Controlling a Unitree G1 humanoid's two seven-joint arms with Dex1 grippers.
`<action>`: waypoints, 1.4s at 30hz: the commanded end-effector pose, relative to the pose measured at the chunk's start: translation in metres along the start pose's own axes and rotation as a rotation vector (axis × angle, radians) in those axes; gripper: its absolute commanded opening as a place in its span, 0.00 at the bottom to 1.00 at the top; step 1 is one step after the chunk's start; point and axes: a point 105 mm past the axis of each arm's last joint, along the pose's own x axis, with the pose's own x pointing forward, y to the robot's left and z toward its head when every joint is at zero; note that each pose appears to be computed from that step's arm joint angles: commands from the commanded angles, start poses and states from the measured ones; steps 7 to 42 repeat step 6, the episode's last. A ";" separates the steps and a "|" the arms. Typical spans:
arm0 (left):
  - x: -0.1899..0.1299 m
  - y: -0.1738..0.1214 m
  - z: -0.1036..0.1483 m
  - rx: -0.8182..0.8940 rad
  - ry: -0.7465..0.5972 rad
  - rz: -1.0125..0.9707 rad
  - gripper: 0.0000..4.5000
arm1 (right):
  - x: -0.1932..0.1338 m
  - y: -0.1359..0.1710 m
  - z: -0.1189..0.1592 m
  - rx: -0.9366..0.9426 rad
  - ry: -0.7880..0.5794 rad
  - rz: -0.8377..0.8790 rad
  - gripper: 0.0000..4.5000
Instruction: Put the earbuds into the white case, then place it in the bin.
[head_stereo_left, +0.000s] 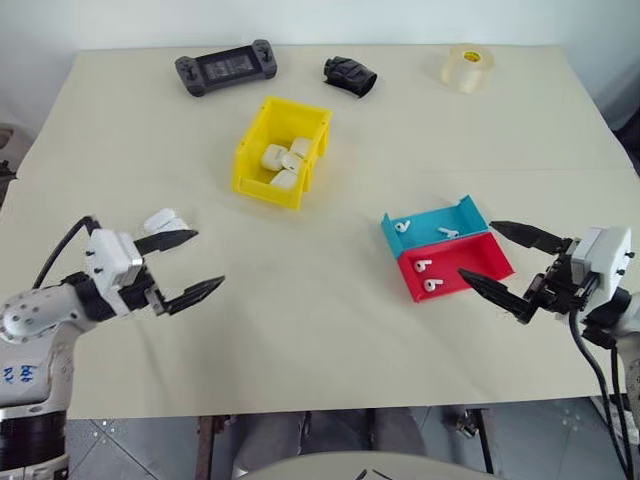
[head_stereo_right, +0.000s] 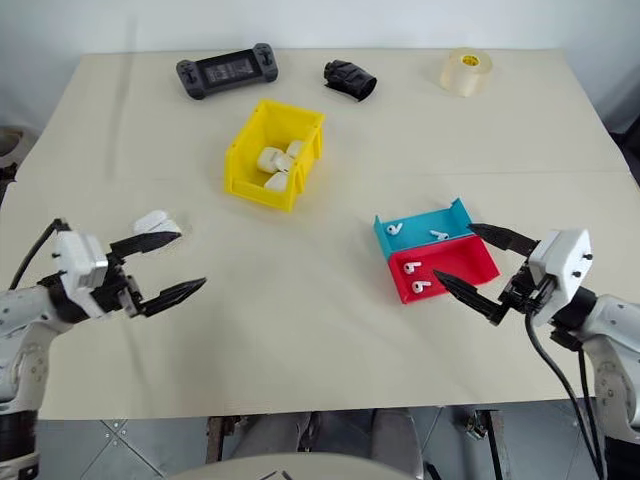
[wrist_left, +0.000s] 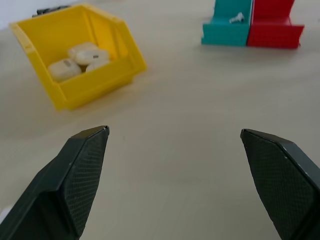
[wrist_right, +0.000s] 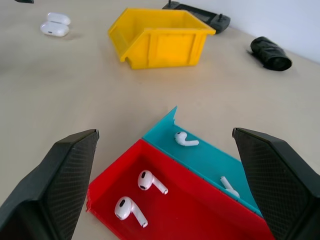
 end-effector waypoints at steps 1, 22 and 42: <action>-0.001 0.009 0.012 0.079 -0.028 0.053 0.99 | -0.005 -0.010 0.010 -0.057 -0.030 -0.009 1.00; 0.008 0.004 0.015 0.089 -0.047 0.078 0.99 | -0.002 -0.013 0.009 -0.058 -0.038 -0.009 1.00; 0.008 0.004 0.015 0.089 -0.047 0.078 0.99 | -0.002 -0.013 0.009 -0.058 -0.038 -0.009 1.00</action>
